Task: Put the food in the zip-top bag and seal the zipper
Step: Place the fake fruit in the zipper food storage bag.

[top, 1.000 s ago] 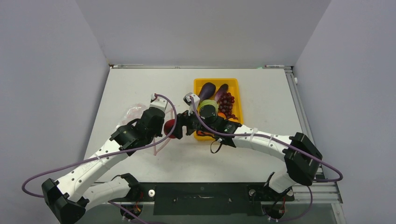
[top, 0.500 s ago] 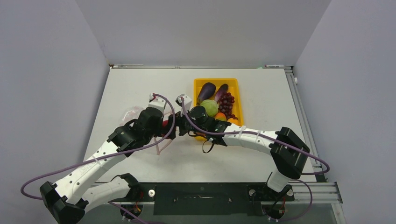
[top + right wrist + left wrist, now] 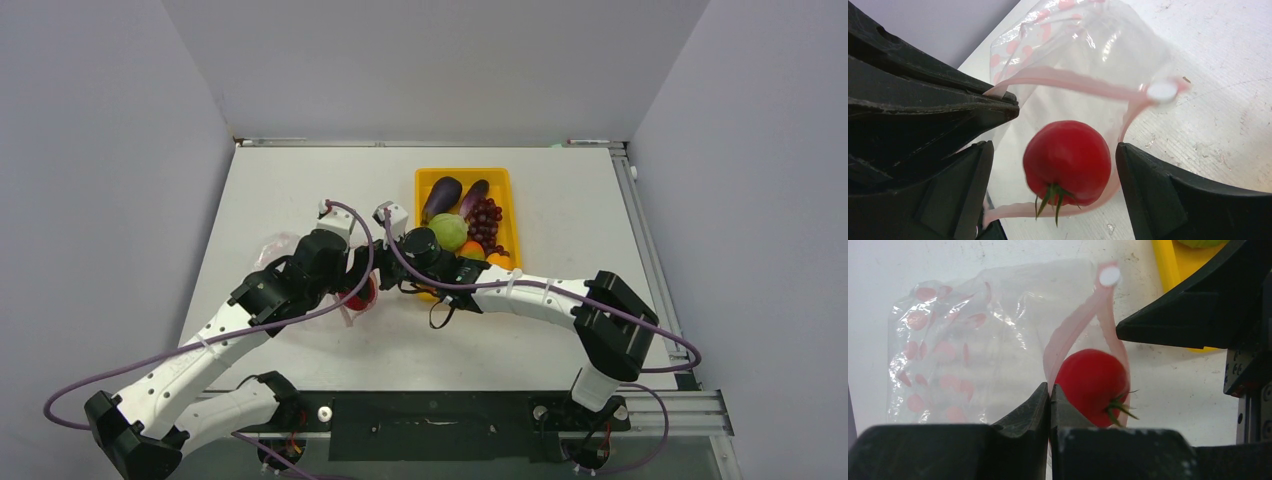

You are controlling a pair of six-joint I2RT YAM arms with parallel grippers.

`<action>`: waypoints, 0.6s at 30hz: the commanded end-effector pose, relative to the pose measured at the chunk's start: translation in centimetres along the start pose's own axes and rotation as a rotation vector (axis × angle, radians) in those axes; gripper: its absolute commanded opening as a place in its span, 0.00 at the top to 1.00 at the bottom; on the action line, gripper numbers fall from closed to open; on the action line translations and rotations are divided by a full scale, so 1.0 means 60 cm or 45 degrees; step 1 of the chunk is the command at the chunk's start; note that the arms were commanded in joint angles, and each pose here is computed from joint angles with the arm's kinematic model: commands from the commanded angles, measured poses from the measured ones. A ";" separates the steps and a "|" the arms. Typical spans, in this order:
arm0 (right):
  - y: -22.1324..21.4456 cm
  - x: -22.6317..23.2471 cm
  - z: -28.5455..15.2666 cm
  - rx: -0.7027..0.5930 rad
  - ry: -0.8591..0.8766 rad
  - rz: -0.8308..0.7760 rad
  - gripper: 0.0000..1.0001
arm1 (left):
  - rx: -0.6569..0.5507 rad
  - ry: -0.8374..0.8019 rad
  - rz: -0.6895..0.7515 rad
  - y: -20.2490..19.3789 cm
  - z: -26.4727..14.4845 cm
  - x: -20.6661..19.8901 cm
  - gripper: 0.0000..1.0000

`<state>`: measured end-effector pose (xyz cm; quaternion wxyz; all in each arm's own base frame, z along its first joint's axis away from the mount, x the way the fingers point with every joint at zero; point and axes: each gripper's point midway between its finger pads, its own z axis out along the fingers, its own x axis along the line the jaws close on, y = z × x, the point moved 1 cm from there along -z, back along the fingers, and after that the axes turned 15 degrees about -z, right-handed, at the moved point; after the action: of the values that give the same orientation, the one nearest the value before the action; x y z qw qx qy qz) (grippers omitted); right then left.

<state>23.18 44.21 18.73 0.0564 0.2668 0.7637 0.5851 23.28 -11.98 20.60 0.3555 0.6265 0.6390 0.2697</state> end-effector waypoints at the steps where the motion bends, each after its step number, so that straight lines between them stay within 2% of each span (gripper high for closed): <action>1: 0.061 0.018 0.001 -0.137 0.018 -0.014 0.03 | -0.071 -0.058 -0.053 0.025 -0.004 -0.014 1.00; 18: 0.059 0.007 -0.035 -0.122 -0.049 -0.063 0.00 | -0.073 -0.052 -0.069 0.027 -0.003 -0.011 1.00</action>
<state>23.30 44.01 19.07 0.0691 0.2689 0.7619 0.5852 23.40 -11.92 20.59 0.3572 0.6240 0.6420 0.2661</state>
